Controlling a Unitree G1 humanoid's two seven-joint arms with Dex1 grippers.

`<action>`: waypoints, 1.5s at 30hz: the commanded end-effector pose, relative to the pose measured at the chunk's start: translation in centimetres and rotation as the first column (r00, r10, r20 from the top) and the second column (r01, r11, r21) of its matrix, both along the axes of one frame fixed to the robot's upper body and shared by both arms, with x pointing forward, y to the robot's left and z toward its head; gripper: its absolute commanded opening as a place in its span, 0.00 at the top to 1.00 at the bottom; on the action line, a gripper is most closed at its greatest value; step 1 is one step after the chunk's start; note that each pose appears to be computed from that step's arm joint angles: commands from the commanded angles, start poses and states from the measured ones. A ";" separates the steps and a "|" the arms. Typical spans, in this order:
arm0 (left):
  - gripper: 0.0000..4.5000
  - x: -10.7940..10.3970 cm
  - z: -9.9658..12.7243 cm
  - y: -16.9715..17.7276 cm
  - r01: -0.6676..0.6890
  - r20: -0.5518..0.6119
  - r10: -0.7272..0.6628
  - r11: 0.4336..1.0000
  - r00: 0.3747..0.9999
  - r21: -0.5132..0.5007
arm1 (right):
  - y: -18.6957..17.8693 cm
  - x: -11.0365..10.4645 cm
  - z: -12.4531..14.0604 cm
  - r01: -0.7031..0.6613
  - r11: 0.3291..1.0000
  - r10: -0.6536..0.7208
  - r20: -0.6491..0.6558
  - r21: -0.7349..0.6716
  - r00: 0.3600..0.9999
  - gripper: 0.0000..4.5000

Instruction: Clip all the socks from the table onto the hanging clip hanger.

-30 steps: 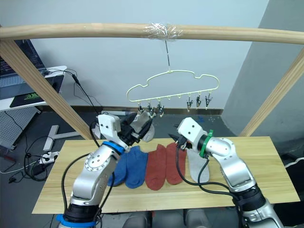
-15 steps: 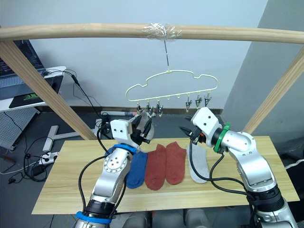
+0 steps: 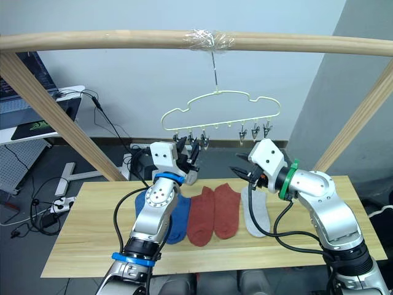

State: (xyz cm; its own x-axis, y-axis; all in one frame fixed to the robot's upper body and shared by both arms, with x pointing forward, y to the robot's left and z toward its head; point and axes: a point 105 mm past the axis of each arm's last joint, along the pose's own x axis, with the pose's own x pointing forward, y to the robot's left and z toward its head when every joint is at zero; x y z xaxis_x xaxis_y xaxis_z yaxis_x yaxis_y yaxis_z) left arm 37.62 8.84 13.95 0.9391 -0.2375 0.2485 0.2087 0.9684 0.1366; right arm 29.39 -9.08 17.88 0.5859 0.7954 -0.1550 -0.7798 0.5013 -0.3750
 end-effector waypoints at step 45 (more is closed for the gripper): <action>1.00 -0.6 3.5 0.7 0.076 0.067 -0.077 0.997 0.995 0.016 | -4.8 5.9 -17.5 0.584 0.805 -0.590 -0.238 -0.101 0.772 0.00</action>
